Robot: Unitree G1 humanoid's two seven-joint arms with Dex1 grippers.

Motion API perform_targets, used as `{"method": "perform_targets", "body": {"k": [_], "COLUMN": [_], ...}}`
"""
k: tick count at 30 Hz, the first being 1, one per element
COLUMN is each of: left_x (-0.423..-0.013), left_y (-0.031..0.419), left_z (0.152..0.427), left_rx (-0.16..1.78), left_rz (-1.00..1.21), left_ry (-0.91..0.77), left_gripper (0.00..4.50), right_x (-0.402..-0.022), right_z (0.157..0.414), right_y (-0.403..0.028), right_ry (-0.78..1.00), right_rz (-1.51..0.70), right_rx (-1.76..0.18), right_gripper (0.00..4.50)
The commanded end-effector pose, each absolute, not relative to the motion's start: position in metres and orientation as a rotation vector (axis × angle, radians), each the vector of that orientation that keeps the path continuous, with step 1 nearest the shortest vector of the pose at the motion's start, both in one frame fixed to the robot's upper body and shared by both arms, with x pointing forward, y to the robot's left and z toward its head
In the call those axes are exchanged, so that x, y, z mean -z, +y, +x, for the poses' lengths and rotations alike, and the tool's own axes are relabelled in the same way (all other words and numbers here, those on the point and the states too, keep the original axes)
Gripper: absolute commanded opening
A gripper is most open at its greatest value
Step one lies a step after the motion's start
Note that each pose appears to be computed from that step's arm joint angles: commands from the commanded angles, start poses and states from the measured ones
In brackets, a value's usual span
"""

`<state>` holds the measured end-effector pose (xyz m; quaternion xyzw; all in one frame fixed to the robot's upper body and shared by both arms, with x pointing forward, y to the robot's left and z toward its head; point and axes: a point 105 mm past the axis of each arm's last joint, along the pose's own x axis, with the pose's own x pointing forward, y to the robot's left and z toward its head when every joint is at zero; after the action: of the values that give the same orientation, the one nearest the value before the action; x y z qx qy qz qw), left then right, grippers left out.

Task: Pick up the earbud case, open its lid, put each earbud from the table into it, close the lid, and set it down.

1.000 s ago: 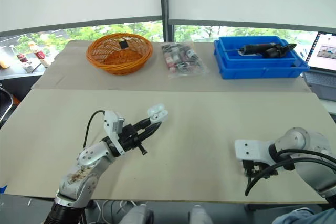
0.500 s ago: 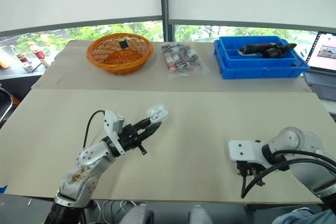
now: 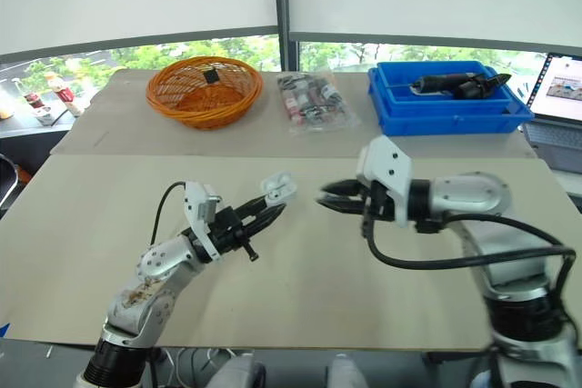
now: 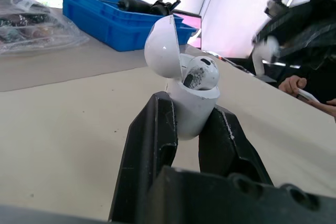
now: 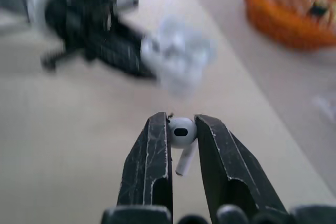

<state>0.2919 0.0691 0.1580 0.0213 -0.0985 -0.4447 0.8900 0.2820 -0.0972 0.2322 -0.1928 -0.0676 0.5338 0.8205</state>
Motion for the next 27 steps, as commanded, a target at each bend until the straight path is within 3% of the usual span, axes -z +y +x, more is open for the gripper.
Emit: {"method": "perform_targets", "body": {"k": [1, 8, 27], "left_x": [-0.172, -0.178, -0.185], "left_y": [0.066, 0.060, 0.062], "left_z": [0.291, 0.288, 0.286], "left_rx": [0.952, 1.002, 1.021], "left_rz": [0.035, 0.009, 0.001], "left_ry": [-0.260, -0.254, -0.252], "left_gripper": [0.56, 0.56, 0.56], "right_x": [-0.259, -0.250, -0.208], "right_z": [0.272, 0.276, 0.294], "right_y": [-0.082, -0.060, -0.077], "right_ry": [-0.351, -0.389, -0.395], "right_rz": [-0.289, -0.168, -0.307], "right_rx": [-1.076, -1.048, -0.952], "right_gripper": [0.34, 0.34, 0.34]}}
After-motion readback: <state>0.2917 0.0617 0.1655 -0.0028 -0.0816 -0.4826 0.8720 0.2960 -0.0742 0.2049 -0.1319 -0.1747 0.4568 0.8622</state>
